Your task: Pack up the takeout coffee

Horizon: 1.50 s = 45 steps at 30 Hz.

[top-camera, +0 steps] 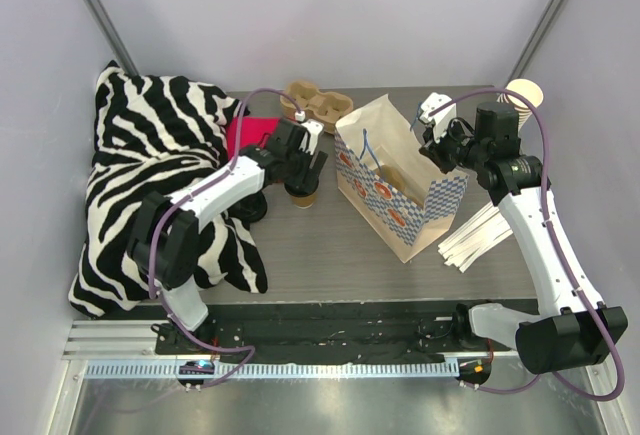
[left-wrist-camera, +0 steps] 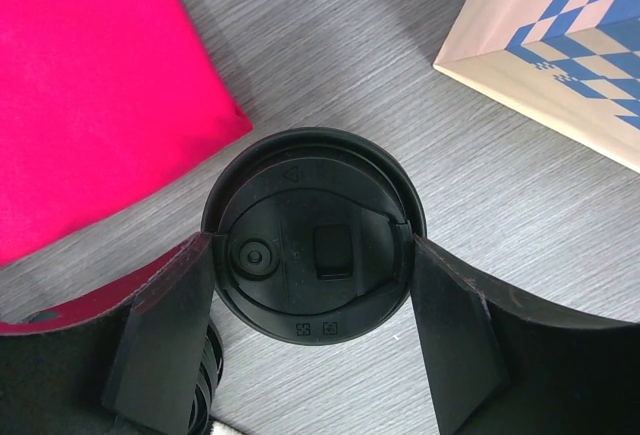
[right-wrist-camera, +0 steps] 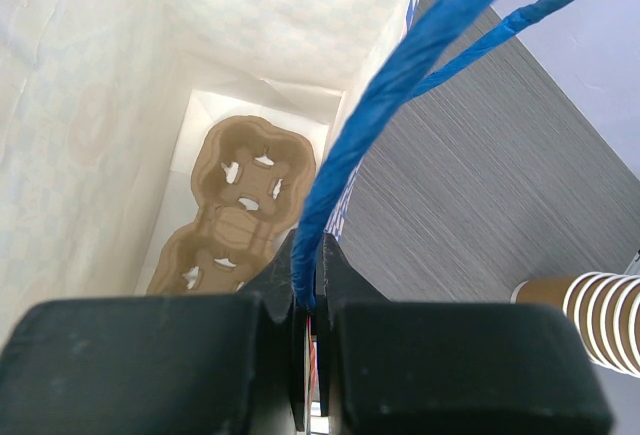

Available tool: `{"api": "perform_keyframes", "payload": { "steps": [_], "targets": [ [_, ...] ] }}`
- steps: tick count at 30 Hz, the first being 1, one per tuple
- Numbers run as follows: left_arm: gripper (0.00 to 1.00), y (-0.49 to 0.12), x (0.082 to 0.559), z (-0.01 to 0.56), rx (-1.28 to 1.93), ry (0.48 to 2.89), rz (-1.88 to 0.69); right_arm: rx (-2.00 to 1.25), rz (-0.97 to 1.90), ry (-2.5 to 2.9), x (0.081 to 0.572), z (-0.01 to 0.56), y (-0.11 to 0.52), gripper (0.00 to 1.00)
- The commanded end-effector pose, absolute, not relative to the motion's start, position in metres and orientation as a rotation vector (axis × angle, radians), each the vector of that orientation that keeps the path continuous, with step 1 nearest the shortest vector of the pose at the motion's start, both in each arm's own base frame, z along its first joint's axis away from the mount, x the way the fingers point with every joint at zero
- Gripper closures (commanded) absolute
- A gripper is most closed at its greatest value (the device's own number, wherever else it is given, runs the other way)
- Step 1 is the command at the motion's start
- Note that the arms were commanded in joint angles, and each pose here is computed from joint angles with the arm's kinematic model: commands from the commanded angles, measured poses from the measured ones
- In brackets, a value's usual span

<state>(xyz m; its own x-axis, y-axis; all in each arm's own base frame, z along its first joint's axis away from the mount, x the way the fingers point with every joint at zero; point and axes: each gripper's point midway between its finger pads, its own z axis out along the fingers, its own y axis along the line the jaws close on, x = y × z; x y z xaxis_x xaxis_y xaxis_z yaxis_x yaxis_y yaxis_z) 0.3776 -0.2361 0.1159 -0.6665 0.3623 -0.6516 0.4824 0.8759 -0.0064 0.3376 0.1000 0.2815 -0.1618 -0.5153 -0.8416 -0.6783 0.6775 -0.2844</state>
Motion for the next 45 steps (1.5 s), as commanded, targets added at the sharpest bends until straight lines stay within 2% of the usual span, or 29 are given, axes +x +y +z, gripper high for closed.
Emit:
{"api": "perform_keyframes", "payload": {
  "steps": [1, 4, 7, 8, 11, 16, 20, 23, 29, 36, 45],
  "targets": [
    [0.3, -0.228, 0.374, 0.094, 0.641, 2.417, -0.174, -0.929, 0.189, 1.764, 0.34, 0.301, 0.103, 0.99],
    [0.38, -0.225, 0.369, 0.092, 0.653, 2.432, -0.17, -0.931, 0.187, 1.764, 0.341, 0.3, 0.103, 0.99],
    [0.51, -0.225, 0.368, 0.102, 0.657, 2.422, -0.173, -0.936, 0.2, 1.759, 0.34, 0.301, 0.105, 0.99],
    [0.59, -0.227, 0.372, 0.113, 0.652, 2.401, -0.18, -0.939, 0.203, 1.753, 0.34, 0.302, 0.105, 0.99],
    [0.72, -0.228, 0.375, 0.156, 0.659, 2.337, -0.232, -0.959, 0.234, 1.741, 0.337, 0.305, 0.11, 0.99],
    [0.83, -0.211, 0.373, 0.249, 0.632, 2.218, -0.363, -0.963, 0.305, 1.705, 0.333, 0.318, 0.123, 0.99],
    [0.85, -0.215, 0.369, 0.344, 0.67, 2.019, -0.463, -0.95, 0.363, 1.667, 0.328, 0.332, 0.134, 0.99],
    [0.86, -0.222, 0.356, 0.388, 0.701, 1.918, -0.532, -0.948, 0.416, 1.637, 0.32, 0.342, 0.146, 0.99],
    [0.87, -0.241, 0.313, 0.435, 0.868, 1.736, -0.659, -0.981, 0.497, 1.608, 0.302, 0.347, 0.172, 0.99],
    [0.87, -0.275, 0.237, 0.413, 1.283, 1.497, -0.587, -0.98, 0.536, 1.592, 0.288, 0.353, 0.198, 0.99],
    [0.88, -0.278, 0.229, 0.349, 1.493, 1.364, -0.373, -0.932, 0.637, 1.551, 0.265, 0.381, 0.218, 0.99]
  ]
}}
